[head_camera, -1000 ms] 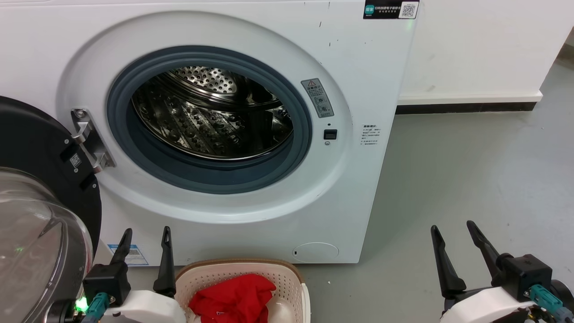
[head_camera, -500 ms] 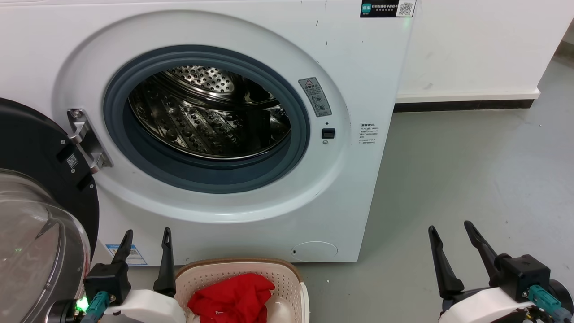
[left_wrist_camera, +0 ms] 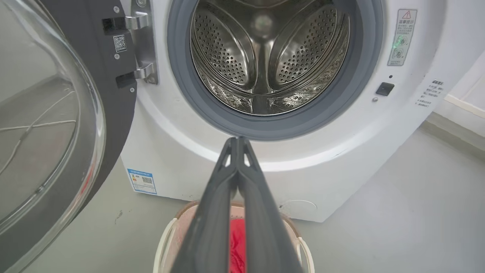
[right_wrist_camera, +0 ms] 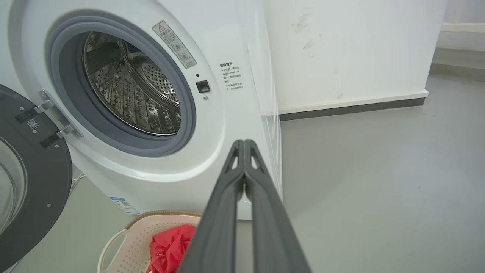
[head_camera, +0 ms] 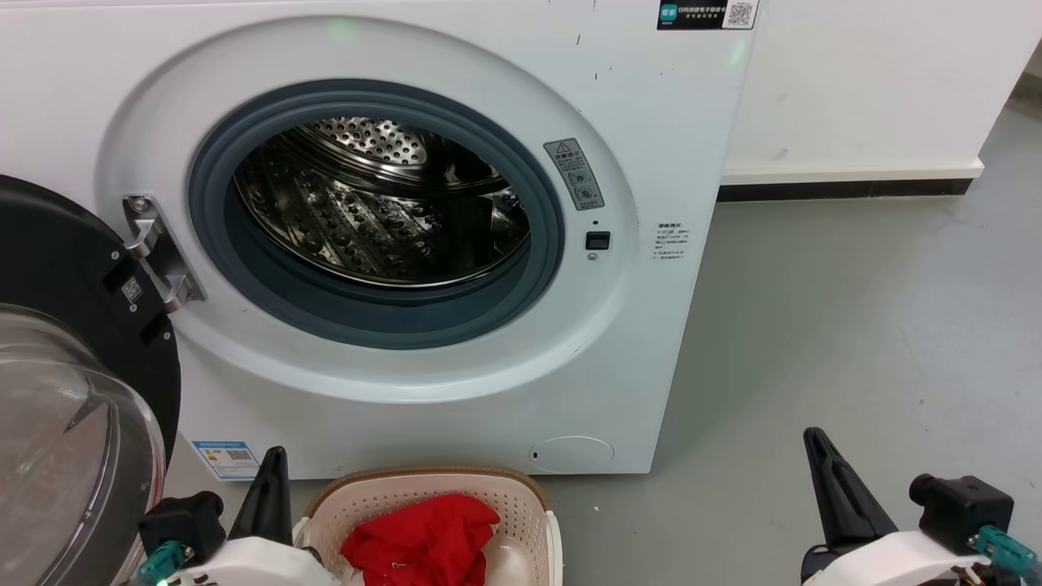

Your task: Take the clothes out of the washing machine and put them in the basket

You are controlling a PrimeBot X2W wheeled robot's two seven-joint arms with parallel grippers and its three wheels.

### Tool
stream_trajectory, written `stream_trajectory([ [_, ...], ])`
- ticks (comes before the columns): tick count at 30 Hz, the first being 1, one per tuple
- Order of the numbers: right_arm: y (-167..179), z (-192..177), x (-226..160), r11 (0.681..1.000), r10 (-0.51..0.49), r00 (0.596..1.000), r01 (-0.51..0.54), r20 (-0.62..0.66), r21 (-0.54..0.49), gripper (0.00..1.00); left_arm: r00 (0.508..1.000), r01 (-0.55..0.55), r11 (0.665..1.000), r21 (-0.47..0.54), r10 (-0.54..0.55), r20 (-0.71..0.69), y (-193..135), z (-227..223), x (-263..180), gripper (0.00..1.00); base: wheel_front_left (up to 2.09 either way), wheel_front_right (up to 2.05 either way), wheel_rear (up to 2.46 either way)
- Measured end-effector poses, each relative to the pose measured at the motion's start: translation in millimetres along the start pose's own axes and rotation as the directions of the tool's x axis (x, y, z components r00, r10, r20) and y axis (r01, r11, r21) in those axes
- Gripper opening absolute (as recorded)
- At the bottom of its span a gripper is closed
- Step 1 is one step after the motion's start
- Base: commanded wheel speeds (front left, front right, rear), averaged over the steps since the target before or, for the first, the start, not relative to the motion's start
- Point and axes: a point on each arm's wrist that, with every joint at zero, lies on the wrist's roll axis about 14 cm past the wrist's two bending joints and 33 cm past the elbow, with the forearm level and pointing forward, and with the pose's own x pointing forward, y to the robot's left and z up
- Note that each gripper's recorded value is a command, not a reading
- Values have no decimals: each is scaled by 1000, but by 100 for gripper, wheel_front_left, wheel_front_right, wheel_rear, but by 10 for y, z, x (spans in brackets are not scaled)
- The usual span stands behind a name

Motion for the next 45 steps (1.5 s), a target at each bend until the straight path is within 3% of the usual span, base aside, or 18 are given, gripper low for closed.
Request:
stream_trajectory([
  [8, -51, -10, 42, 989, -11, 1000, 11, 2, 151, 0, 1000, -7, 989, -148, 2, -31, 26, -45, 53, 0, 0, 0, 0],
  [19, -118, 5, 101, 943, -28, 1000, 23, 11, 332, 0, 998, -20, 943, -331, -2, -64, 37, -109, 106, 0, 0, 0, 0],
  [45, -272, 7, 203, 765, -70, 997, 44, 16, 643, 0, 997, -16, 759, -651, -36, -67, 0, -104, 234, 0, 0, 0, 0],
])
